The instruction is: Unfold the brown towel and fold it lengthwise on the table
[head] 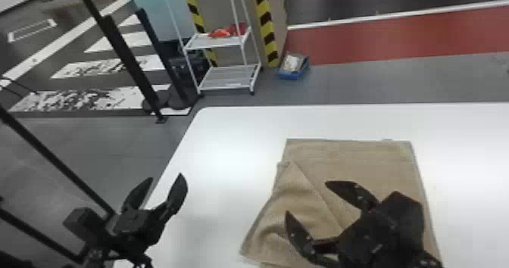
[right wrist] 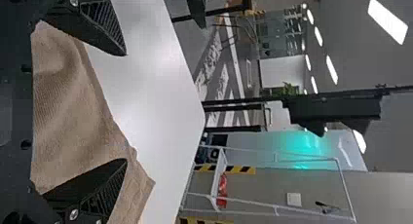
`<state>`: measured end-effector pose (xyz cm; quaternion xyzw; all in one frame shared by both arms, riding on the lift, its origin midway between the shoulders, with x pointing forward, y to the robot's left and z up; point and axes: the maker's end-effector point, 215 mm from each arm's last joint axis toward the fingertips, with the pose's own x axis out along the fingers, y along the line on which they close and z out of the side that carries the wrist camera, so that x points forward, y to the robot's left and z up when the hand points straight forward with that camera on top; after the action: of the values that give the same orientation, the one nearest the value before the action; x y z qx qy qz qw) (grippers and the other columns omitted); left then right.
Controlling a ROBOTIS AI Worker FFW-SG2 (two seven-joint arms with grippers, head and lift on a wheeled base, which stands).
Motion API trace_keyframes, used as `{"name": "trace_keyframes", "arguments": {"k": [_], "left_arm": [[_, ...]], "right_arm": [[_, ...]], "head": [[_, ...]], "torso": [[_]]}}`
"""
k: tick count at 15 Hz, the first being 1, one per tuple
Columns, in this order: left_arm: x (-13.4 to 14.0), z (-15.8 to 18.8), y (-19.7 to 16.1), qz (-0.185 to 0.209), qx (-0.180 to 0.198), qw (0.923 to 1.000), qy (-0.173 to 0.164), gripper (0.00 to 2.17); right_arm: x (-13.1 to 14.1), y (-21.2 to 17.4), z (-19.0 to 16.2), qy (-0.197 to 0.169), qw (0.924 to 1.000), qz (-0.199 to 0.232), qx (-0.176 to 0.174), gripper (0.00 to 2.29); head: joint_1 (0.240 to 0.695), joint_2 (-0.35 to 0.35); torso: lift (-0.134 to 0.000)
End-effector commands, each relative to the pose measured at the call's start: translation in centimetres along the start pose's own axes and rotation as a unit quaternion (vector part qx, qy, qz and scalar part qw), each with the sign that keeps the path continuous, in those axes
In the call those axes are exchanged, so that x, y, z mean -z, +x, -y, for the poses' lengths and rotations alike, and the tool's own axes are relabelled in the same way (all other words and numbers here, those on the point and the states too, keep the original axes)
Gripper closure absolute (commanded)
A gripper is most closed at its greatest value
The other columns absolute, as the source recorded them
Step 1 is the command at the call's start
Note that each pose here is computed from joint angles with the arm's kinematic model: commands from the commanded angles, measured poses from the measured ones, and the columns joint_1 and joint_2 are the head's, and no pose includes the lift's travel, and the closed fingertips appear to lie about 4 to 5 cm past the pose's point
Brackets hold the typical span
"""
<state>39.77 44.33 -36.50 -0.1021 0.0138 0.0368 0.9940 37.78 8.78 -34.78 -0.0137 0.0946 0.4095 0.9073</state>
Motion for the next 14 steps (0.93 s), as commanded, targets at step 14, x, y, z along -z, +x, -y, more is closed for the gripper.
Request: {"name": "trace_keyframes", "arguments": {"k": [14], "left_arm": [[3.5,7.4,-7.7,-0.172,0.270,0.9340,0.158,0.08]], "right_arm": [[3.1,-28.1,30.1,0.073,0.9225,0.088,0.369,0.08]], "head": [[0.695,0.134]], "torso": [[-0.117]]}}
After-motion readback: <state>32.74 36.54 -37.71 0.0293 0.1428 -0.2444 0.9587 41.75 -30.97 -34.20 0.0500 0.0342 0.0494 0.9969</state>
